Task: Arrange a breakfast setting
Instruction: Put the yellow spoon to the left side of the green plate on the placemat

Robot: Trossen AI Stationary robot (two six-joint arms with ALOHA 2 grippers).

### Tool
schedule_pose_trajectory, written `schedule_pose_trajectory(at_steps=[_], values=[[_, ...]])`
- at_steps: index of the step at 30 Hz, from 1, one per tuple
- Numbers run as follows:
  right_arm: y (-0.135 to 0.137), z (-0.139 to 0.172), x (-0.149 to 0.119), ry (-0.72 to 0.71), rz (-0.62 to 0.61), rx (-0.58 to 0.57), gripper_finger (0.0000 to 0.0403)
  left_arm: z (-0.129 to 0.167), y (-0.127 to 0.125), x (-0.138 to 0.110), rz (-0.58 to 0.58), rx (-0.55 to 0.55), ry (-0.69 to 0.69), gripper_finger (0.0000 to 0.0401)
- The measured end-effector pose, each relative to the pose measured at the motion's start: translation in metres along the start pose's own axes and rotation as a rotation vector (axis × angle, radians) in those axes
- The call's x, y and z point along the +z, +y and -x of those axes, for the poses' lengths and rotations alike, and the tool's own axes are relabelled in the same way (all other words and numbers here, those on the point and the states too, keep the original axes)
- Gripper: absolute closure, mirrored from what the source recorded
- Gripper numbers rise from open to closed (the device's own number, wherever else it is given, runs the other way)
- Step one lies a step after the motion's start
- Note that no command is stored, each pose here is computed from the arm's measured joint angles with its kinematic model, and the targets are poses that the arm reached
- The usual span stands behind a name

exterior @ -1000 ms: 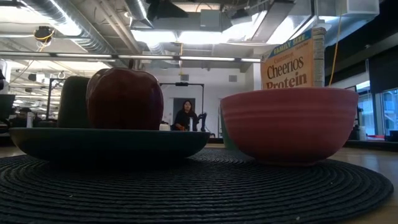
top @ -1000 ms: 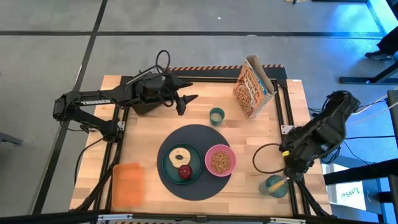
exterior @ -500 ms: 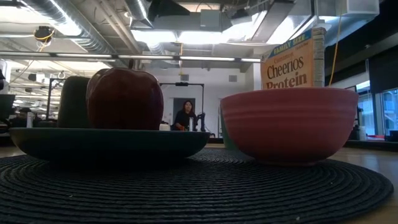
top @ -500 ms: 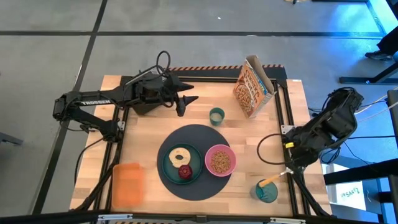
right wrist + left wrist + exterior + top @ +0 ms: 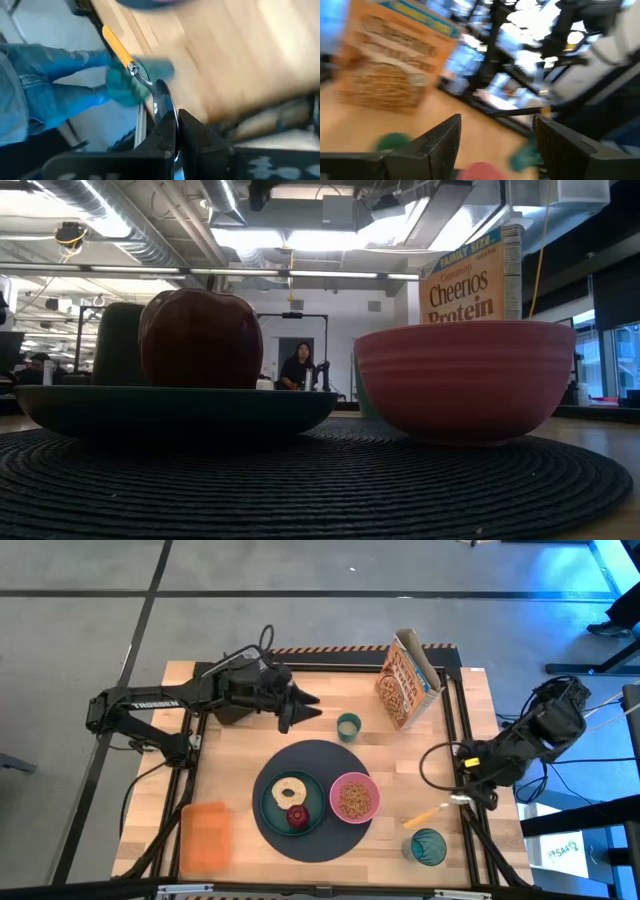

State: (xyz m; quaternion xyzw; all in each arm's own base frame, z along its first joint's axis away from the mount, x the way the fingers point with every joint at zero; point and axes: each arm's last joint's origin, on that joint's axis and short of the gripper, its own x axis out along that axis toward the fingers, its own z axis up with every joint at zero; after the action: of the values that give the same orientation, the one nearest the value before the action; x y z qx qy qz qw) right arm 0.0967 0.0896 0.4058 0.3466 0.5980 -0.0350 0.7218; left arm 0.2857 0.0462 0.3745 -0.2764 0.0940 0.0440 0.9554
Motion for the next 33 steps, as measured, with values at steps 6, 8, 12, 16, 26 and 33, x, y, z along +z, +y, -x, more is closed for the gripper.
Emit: schedule_pose_trajectory(at_steps=[6, 8, 12, 16, 26, 33], values=[[0.016, -0.011, 0.042, -0.232, 0.271, -0.001, 0.0403, -0.029, -0.006, -0.007, 0.213, -0.251, 0.08, 0.0209], [0.021, -0.016, 0.062, -0.295, 0.333, -0.013, 0.0403, -0.039, -0.009, -0.012, 0.261, -0.31, 0.103, 0.0224], [0.029, -0.032, 0.102, -0.351, 0.435, -0.043, 0.0403, -0.056, -0.015, -0.024, 0.335, -0.388, 0.161, 0.0244], [0.031, -0.053, 0.133, -0.334, 0.519, -0.096, 0.0403, -0.063, -0.02, -0.033, 0.36, -0.464, 0.254, 0.0255], [0.026, -0.071, 0.182, -0.388, 0.545, -0.089, 0.0403, -0.069, -0.018, -0.064, 0.286, -0.305, 0.396, 0.0282], [0.024, -0.065, 0.195, -0.461, 0.555, -0.039, 0.0403, -0.07, -0.022, -0.068, 0.179, -0.24, 0.344, 0.0304]])
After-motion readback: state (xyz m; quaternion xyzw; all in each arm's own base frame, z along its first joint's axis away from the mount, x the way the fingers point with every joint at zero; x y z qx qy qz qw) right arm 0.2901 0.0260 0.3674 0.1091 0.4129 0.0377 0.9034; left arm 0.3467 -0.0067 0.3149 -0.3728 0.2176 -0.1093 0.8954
